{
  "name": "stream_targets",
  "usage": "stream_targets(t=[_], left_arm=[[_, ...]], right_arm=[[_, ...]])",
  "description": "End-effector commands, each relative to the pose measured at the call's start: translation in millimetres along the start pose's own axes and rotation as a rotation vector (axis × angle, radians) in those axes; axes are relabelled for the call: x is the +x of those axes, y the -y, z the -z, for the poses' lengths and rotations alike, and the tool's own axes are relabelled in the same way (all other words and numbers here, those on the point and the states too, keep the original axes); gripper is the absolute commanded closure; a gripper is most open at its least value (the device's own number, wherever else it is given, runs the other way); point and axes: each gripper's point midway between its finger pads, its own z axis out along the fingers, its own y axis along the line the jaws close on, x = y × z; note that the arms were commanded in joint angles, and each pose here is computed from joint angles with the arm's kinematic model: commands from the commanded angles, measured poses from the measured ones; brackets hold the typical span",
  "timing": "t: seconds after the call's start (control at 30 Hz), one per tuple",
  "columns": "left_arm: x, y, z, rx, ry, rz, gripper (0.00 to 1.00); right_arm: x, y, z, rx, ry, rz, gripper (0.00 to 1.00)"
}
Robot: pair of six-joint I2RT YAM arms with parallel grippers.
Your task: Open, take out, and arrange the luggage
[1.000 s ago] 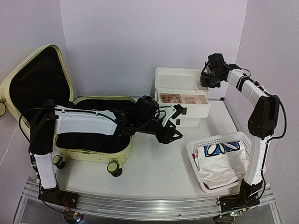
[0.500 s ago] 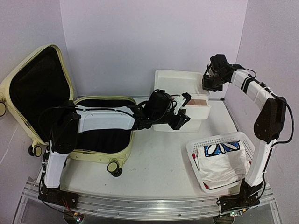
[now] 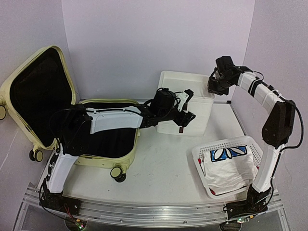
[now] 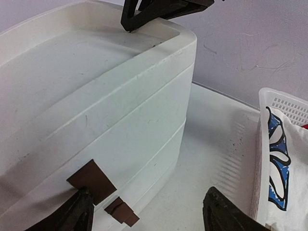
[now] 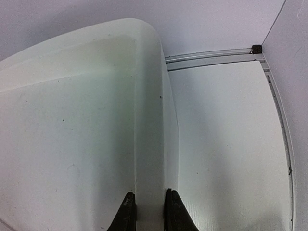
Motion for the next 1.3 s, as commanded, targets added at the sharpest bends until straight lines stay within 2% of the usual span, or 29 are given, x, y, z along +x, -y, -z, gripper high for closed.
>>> stream_targets(t=[0.0, 0.1, 0.2, 0.33, 0.47, 0.53, 0.73, 0.83, 1.07, 1.17, 1.27], left_arm=[[-23, -24, 27, -0.048, 0.034, 0.063, 0.17], [-10, -20, 53, -0.058, -0.004, 0.189, 0.14], [16, -28, 66, -0.143, -0.045, 0.348, 0.13], [41, -29, 48, -0.214, -0.071, 0.417, 0.18], [62, -47, 22, -0.328, -0.069, 0.427, 0.30], [71, -54, 14, -0.373, -0.055, 0.430, 0.32], [62, -50, 7, -0.357, 0.132, 0.410, 0.24], [60, -48, 5, -0.363, 0.175, 0.377, 0.23], [52, -34, 0, -0.395, 0.254, 0.296, 0.12], [55, -41, -4, -0.449, 0.265, 0.291, 0.16], [53, -46, -8, -0.488, 0.280, 0.274, 0.26]], right_arm=[[9, -36, 37, -0.132, -0.032, -0.084, 1.00], [6, -28, 34, -0.081, -0.012, -0.126, 1.00], [0, -33, 31, -0.095, -0.009, -0.134, 1.00], [-3, -37, 29, -0.111, -0.011, -0.144, 1.00], [-5, -37, 32, -0.111, -0.005, -0.153, 1.00], [-4, -37, 32, -0.109, -0.010, -0.158, 1.00], [-4, -39, 29, -0.113, -0.015, -0.173, 1.00], [-5, -38, 31, -0.115, -0.012, -0.179, 1.00], [-7, -43, 37, -0.143, -0.012, -0.189, 1.00], [-8, -46, 42, -0.159, -0.011, -0.196, 1.00], [-7, -48, 44, -0.170, -0.016, -0.205, 1.00]])
